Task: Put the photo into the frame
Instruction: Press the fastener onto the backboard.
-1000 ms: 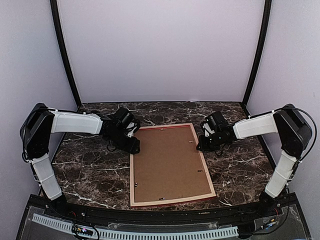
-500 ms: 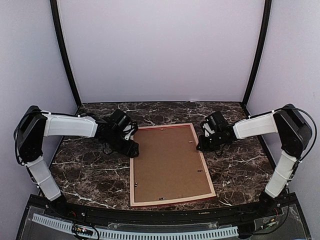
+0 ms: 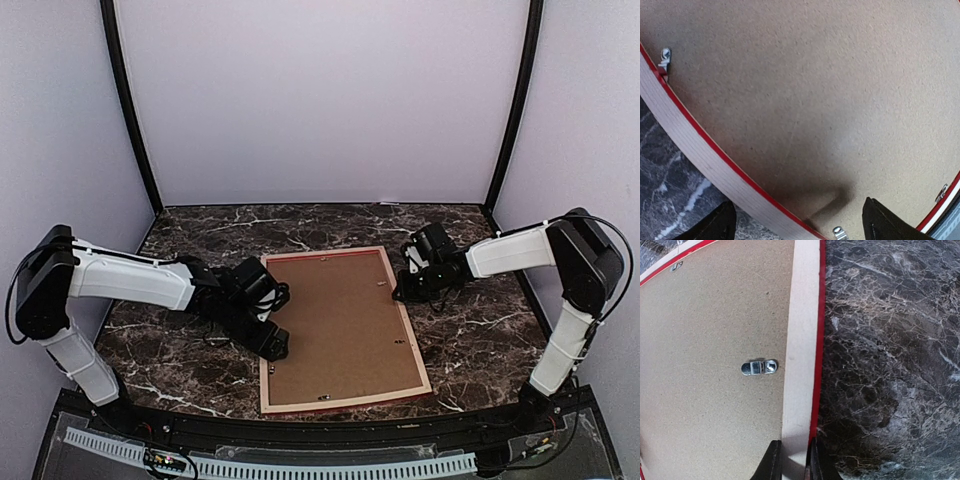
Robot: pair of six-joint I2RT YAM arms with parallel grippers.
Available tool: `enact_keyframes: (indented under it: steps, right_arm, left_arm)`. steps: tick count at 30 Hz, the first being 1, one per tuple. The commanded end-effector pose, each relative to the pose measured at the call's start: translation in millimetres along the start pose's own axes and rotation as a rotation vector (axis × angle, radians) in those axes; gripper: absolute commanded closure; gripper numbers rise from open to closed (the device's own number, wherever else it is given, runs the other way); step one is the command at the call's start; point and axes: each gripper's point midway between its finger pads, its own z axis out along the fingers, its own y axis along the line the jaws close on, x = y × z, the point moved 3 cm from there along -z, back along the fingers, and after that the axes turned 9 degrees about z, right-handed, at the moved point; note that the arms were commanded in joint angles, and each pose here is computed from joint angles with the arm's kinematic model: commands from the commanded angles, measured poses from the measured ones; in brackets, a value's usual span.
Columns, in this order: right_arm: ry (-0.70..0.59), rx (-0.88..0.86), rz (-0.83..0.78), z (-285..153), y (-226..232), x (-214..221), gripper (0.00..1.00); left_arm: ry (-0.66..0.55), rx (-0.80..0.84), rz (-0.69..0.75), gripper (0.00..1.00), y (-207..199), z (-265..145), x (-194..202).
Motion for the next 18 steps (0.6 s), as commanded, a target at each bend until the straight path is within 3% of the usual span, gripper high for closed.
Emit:
enact_keyframes:
  steps: [1,9,18]
  right_arm:
    - [0.030,-0.040,-0.009,9,5,9,0.87]
    - [0.039,-0.047,0.006,12,2,15,0.87]
    - [0.040,-0.050,0.010,12,2,17,0.87]
  left_arm:
    - [0.043,-0.027,-0.031,0.10,-9,-6,23]
    - [0.103,-0.058,-0.017,0.15,-17,-1,46]
    - [0.105,-0.078,-0.011,0.35,-15,3,49]
